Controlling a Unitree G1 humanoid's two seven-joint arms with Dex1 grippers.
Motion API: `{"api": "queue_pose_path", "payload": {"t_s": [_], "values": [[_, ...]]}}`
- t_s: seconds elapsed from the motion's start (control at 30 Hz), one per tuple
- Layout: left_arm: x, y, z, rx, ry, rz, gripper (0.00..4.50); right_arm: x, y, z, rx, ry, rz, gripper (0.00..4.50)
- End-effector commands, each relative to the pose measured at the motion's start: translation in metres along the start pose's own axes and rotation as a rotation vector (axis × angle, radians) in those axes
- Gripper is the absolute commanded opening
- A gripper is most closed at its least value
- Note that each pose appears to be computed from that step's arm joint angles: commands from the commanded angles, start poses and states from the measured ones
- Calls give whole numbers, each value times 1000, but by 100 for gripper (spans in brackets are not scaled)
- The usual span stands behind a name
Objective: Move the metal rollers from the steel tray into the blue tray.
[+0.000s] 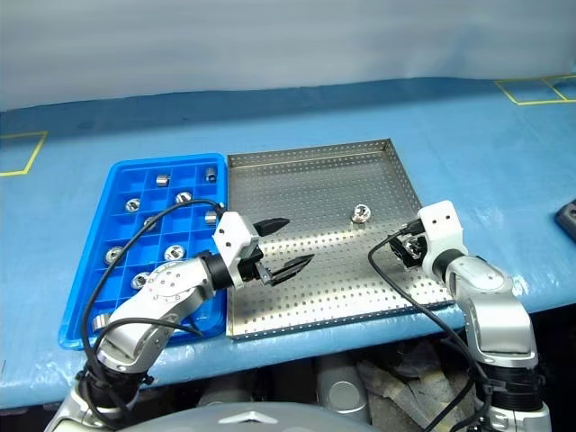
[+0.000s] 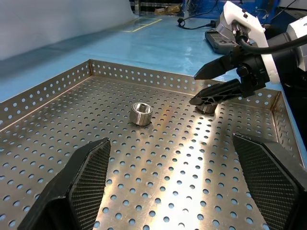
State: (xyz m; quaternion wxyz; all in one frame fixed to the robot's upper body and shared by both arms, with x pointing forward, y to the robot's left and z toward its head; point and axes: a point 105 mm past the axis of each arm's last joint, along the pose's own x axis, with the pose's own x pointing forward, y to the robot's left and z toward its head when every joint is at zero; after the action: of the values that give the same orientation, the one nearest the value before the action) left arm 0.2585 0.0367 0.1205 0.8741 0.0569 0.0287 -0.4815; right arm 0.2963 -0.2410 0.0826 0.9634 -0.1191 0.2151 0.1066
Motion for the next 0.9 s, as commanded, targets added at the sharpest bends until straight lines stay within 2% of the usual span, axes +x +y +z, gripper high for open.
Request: {"api": "queue_pose_path", "payload": {"t_s": [0.03,0.43,0.67,0.9], "values": [[-3,-3,15,41,-50,2,442,-1,0,2,2,-12,2,401],[-4,-2,15,49,-46,4,442,4,-1,-24,62,73,-4,401],[-4,-1,15,53,-46,7,442,6,-2,-20,49,62,-4,178],[-5,0,16,58,-47,11,442,8,5,-7,34,7,26,171]]}}
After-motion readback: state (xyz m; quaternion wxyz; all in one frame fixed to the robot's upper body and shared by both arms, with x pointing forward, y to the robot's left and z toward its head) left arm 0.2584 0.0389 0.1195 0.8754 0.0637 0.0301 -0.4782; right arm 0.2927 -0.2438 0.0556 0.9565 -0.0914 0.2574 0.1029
